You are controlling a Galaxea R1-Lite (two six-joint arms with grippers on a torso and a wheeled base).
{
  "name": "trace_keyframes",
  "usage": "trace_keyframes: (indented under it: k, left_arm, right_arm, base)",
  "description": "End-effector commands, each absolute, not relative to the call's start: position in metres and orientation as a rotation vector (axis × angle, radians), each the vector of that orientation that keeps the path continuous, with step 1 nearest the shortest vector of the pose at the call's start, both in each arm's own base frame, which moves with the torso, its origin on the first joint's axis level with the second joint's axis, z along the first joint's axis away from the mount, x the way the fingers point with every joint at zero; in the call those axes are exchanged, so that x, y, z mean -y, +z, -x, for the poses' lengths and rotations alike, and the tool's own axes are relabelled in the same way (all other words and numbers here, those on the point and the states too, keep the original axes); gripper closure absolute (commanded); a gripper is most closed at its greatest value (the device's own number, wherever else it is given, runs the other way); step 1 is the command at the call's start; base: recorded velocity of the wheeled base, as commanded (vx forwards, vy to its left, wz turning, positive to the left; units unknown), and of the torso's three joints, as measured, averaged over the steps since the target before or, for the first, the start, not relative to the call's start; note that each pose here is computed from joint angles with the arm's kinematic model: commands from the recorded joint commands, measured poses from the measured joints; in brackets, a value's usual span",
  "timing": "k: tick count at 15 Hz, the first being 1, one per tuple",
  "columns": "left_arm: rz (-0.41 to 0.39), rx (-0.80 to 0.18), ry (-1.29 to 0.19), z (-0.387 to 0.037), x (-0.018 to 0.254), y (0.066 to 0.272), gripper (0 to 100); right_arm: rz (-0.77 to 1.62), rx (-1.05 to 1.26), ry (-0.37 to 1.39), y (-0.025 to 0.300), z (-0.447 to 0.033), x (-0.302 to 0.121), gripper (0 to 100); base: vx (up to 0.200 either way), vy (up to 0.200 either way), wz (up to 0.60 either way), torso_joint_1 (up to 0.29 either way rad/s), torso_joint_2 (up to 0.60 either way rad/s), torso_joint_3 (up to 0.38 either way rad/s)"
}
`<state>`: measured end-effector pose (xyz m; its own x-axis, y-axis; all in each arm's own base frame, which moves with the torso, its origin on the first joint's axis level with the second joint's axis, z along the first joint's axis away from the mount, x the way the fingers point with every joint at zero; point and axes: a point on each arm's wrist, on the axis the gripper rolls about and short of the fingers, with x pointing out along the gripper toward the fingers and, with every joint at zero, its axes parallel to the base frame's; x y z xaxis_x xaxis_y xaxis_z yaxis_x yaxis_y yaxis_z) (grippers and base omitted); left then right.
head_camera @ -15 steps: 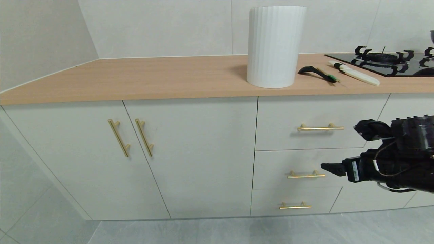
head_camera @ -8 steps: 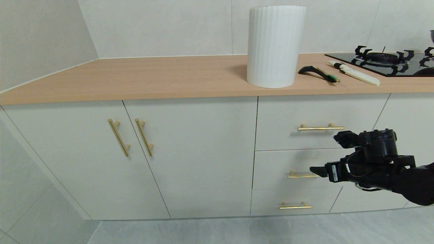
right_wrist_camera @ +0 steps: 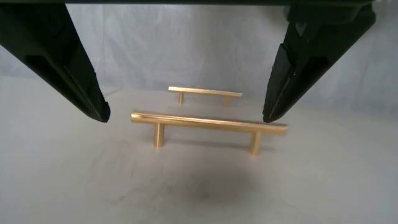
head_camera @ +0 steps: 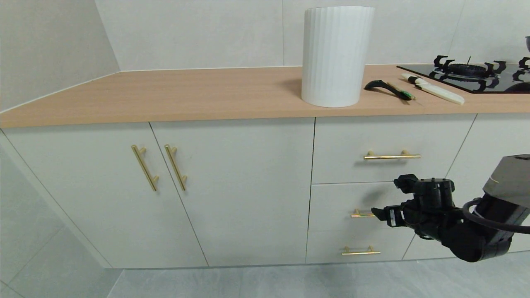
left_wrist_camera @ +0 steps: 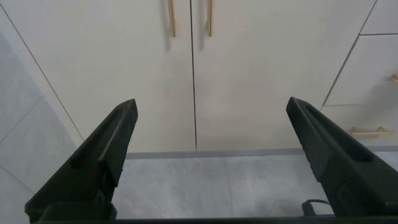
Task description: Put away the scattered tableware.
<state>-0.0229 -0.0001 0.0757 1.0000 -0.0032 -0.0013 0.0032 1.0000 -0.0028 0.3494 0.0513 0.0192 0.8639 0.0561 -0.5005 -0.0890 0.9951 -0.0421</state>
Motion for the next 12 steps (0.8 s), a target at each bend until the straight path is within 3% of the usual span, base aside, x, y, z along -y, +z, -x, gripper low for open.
trace_keyframes:
  k: [1, 12]
  left_arm:
    - [0.003, 0.0, -0.003, 0.023, 0.0, 0.076, 0]
    - [0.003, -0.002, -0.003, 0.023, 0.0, 0.076, 0]
  right_arm:
    - [0.071, -0.575, 0.073, -0.005, -0.354, -0.052, 0]
    - [0.031, -0.508, -0.008, -0.026, -0.378, -0.053, 0]
  base:
    - [0.0, 0.0, 0.0, 0.0, 0.0, 0.0]
    - [0.0, 0.0, 0.0, 0.0, 0.0, 0.0]
